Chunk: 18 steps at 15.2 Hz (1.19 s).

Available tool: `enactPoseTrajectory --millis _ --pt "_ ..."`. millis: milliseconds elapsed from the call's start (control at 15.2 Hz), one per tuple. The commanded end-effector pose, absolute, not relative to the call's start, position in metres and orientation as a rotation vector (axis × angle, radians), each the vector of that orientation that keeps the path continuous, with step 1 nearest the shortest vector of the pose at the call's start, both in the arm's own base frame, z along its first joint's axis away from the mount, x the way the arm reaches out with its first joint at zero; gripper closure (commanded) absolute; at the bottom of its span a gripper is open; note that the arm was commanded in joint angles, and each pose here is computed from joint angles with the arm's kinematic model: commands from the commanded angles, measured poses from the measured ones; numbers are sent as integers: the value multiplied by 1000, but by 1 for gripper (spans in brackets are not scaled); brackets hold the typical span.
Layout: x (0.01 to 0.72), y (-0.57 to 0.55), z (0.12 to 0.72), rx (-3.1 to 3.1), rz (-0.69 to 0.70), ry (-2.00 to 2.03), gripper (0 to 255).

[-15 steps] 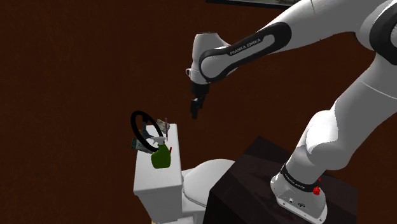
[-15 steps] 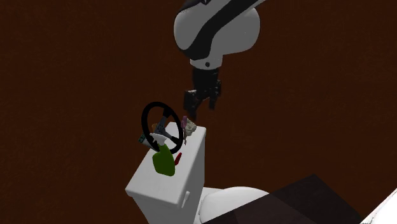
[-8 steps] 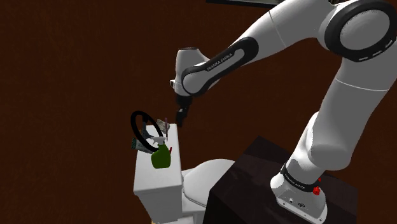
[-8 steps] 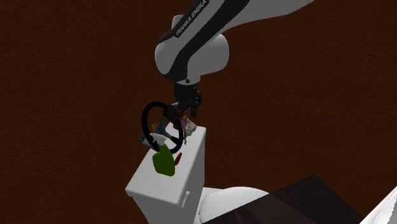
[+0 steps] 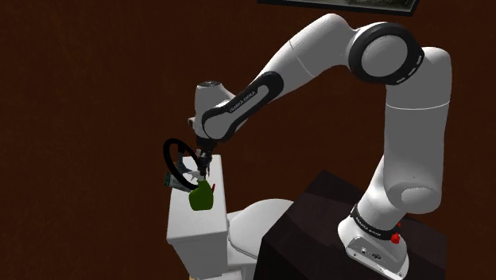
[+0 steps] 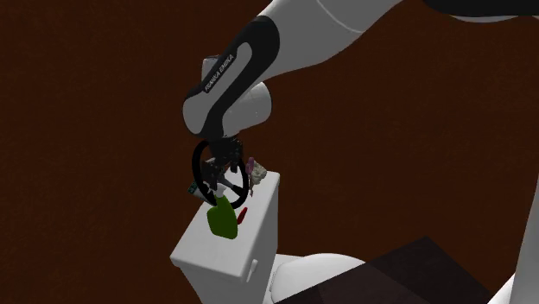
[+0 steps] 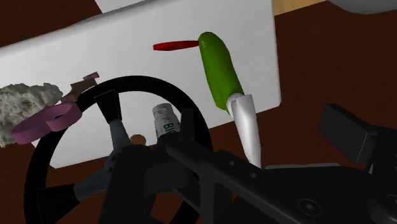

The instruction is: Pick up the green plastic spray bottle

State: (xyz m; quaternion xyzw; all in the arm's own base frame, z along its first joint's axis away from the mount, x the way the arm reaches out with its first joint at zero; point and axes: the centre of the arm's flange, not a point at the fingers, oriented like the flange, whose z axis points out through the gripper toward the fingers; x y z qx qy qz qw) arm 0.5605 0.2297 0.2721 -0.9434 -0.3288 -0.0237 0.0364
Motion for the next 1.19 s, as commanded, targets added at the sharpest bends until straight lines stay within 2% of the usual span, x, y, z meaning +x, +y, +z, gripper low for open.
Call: enactPoseTrajectory --millis 0,594,660,1122 --pt "567 239 262 -2884 -78 -1038 0" --pt "567 239 222 -2884 -78 -1038 0" --pt "567 239 222 -2884 -78 -1038 255" --pt "567 239 222 -2884 -78 -1038 255"
